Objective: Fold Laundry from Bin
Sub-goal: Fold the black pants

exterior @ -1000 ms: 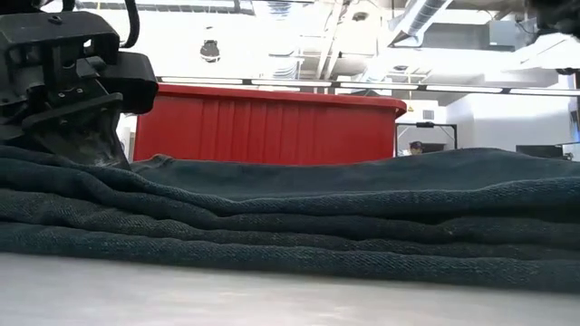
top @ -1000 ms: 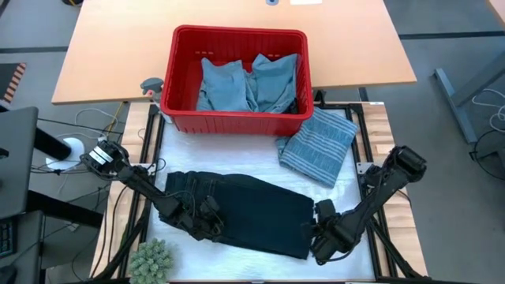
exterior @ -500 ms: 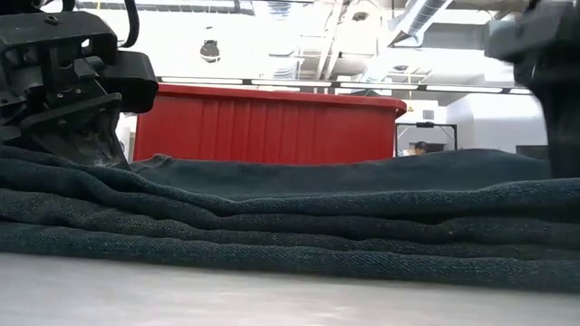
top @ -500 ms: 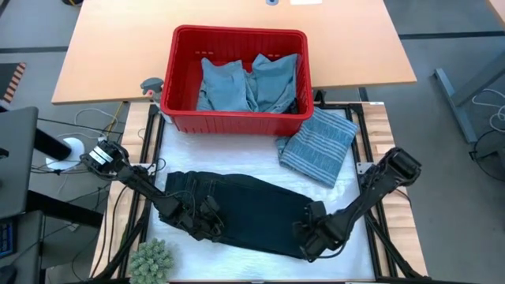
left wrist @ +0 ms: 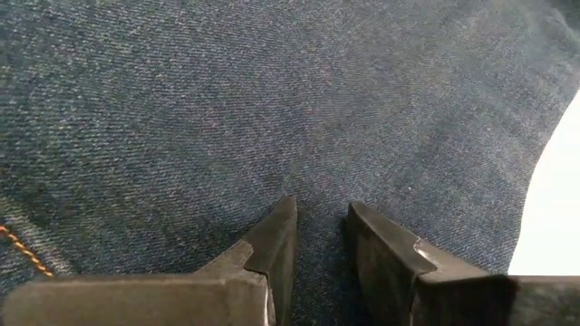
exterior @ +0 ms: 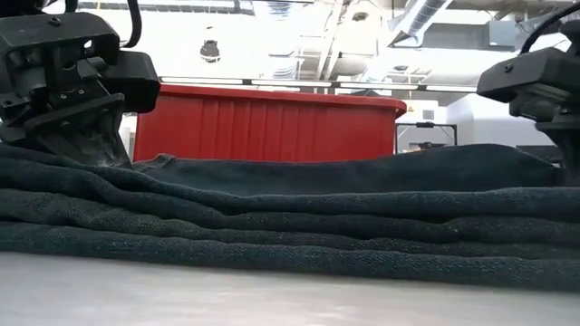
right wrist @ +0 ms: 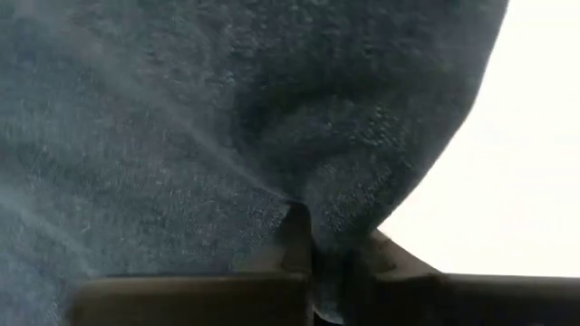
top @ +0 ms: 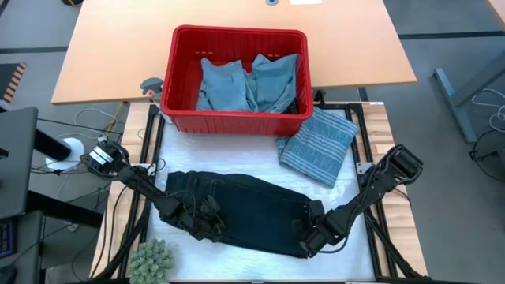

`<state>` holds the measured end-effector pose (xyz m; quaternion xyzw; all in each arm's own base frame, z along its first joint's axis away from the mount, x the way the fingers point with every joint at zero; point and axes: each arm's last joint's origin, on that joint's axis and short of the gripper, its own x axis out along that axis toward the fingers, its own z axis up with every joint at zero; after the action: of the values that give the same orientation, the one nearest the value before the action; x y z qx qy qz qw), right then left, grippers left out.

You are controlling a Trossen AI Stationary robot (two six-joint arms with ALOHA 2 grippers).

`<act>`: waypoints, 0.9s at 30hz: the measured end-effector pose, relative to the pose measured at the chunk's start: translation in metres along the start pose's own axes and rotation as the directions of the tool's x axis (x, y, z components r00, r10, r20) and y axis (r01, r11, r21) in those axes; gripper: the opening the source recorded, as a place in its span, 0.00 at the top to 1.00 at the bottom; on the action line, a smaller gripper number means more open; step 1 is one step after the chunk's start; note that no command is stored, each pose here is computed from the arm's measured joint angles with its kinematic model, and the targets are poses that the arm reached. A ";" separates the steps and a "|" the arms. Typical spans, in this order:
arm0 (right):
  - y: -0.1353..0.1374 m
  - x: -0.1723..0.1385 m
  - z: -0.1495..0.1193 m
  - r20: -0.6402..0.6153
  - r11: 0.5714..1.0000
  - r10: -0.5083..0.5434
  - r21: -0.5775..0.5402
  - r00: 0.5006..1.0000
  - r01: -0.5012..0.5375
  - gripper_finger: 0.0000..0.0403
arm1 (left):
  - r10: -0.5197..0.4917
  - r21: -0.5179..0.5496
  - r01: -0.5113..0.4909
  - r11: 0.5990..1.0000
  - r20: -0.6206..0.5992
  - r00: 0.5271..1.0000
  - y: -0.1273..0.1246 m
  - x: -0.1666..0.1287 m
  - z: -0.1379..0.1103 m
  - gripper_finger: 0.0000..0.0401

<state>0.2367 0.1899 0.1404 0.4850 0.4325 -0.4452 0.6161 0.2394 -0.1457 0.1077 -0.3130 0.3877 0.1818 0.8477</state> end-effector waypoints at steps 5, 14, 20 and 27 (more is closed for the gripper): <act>0.001 -0.001 0.004 -0.027 0.999 -0.021 -0.050 0.999 0.019 0.90 | 0.005 0.005 -0.005 1.000 0.002 1.000 0.001 0.001 0.003 0.76; -0.009 -0.046 0.017 -0.030 0.997 0.059 -0.047 0.998 -0.061 0.90 | -0.010 -0.002 0.010 1.000 0.034 0.999 0.002 0.006 0.013 0.76; -0.016 -0.079 0.031 -0.066 0.989 0.142 -0.039 0.988 -0.145 0.90 | -0.041 -0.021 0.042 0.999 0.054 0.998 0.004 0.012 0.030 0.76; -0.014 -0.109 0.057 -0.094 0.955 0.291 -0.040 0.952 -0.295 0.90 | -0.077 -0.029 0.080 0.996 0.074 0.994 0.008 0.018 0.049 0.76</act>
<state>0.2041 0.1465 0.2516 0.5460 0.3940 -0.3156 0.6687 0.2732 -0.1060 0.1152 -0.3345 0.3410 0.1658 0.8627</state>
